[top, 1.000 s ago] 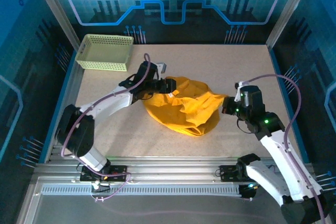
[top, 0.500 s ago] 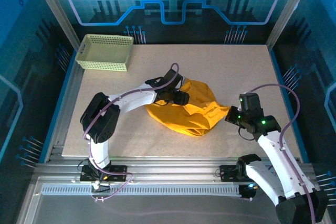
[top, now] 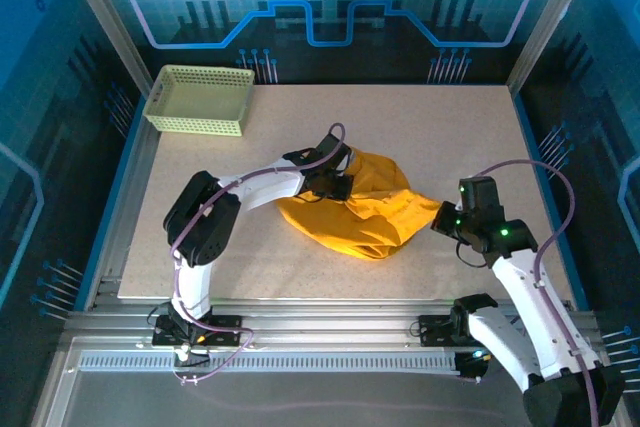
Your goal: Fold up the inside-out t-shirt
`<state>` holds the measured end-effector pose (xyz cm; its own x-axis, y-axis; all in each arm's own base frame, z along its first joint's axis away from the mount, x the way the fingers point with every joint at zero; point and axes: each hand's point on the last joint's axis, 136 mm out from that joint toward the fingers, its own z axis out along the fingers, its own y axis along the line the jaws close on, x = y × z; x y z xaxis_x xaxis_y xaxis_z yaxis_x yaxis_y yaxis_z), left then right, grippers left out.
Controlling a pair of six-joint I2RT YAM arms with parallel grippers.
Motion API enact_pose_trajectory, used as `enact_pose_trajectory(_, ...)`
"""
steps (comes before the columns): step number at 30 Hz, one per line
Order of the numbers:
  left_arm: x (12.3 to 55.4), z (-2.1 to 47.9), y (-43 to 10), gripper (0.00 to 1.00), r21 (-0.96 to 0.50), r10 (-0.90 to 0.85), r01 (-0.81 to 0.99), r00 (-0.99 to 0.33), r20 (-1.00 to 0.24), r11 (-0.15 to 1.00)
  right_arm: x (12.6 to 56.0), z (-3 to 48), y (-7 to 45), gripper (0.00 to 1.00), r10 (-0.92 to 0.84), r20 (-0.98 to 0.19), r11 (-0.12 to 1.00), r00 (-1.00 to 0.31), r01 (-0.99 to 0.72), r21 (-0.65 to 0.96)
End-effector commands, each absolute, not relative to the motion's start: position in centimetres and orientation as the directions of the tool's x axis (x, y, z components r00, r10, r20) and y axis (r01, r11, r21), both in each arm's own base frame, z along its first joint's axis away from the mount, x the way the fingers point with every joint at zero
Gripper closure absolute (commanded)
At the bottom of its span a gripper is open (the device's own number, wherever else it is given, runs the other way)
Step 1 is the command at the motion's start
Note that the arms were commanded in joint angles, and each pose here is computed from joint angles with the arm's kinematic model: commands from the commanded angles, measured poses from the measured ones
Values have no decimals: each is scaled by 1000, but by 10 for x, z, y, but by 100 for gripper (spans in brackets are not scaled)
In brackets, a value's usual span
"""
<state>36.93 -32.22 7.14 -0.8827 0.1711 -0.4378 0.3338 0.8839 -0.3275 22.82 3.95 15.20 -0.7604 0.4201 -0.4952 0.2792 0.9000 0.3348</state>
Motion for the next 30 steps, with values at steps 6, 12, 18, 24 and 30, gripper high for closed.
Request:
enact_pose_trajectory(6, 435, 250, -242, 100, -329, -88, 266, -643, -760, 906, 261, 286, 71, 100, 286, -680, 905, -675, -43, 423)
enact_pose_trajectory(12, 422, 375, -208, 100, -333, -211, 308, -370, -905, 891, 261, 331, 88, 100, 250, -745, 889, -619, -158, 430)
enact_pose_trajectory(18, 461, 247, -233, 100, -240, -22, 198, -726, -687, 951, 264, 290, 133, 100, 153, -699, 862, -699, -252, 440)
enact_pose_trajectory(24, 444, 193, -252, 43, -70, 145, 234, -783, -604, 970, 270, 285, 188, 100, 57, -685, 826, -726, -351, 440)
enact_pose_trajectory(30, 368, 218, -286, 22, -169, 127, 393, -624, -771, 904, 291, 278, 203, 100, 86, -647, 829, -758, -306, 469)
